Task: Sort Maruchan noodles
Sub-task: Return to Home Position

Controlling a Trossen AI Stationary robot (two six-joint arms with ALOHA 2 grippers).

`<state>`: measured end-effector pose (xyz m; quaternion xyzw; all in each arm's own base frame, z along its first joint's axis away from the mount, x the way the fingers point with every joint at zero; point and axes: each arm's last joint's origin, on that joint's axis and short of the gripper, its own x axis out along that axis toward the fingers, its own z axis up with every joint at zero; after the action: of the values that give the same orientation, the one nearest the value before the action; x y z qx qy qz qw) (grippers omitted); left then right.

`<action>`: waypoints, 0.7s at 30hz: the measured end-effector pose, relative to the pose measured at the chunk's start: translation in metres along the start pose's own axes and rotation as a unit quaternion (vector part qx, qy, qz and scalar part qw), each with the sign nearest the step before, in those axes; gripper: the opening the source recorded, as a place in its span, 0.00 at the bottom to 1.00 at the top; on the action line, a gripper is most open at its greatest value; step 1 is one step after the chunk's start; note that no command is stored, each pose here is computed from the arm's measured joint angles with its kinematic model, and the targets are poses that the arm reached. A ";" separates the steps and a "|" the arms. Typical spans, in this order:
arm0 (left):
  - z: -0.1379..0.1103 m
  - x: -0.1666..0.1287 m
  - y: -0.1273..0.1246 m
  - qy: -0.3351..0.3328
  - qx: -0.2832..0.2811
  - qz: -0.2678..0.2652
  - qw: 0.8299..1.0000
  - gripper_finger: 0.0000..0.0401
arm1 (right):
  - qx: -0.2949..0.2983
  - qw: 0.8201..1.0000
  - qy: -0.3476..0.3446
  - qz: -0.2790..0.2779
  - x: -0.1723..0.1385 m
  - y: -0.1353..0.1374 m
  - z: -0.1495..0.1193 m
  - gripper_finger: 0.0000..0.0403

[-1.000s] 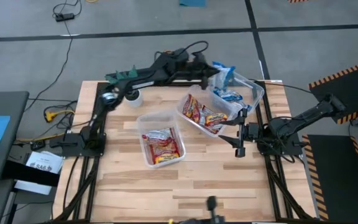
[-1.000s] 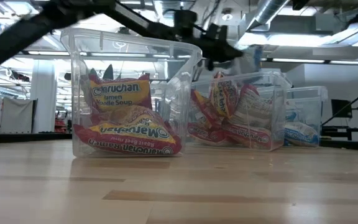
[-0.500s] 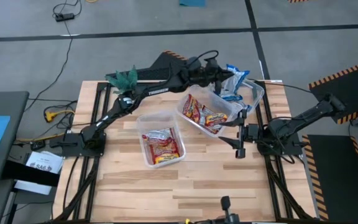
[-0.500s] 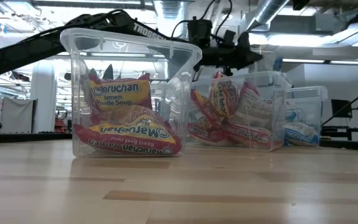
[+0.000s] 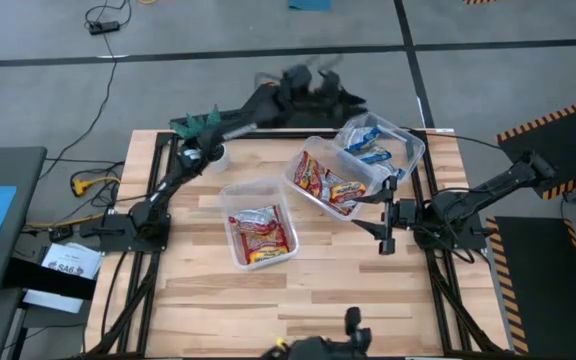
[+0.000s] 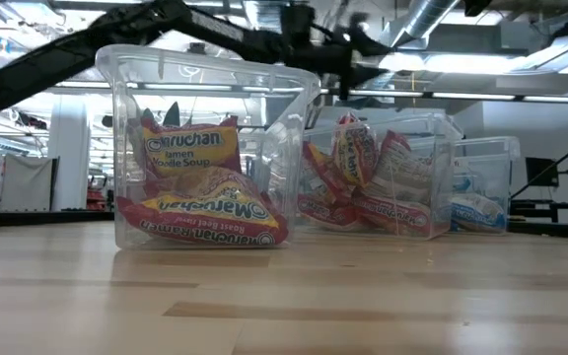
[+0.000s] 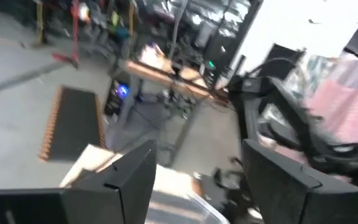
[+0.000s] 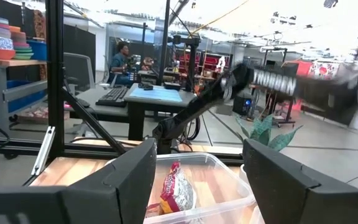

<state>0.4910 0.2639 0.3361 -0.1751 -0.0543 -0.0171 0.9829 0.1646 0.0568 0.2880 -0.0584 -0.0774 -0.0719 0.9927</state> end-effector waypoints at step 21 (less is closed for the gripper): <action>0.039 -0.102 -0.190 0.303 0.150 0.046 0.940 0.31 | 0.028 1.000 0.015 0.002 0.000 0.001 -0.003 0.65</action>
<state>0.3760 0.1012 0.4261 -0.0140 0.2520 -0.0162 0.9675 0.1649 0.0572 0.2848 -0.0300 -0.0644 -0.0687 0.9951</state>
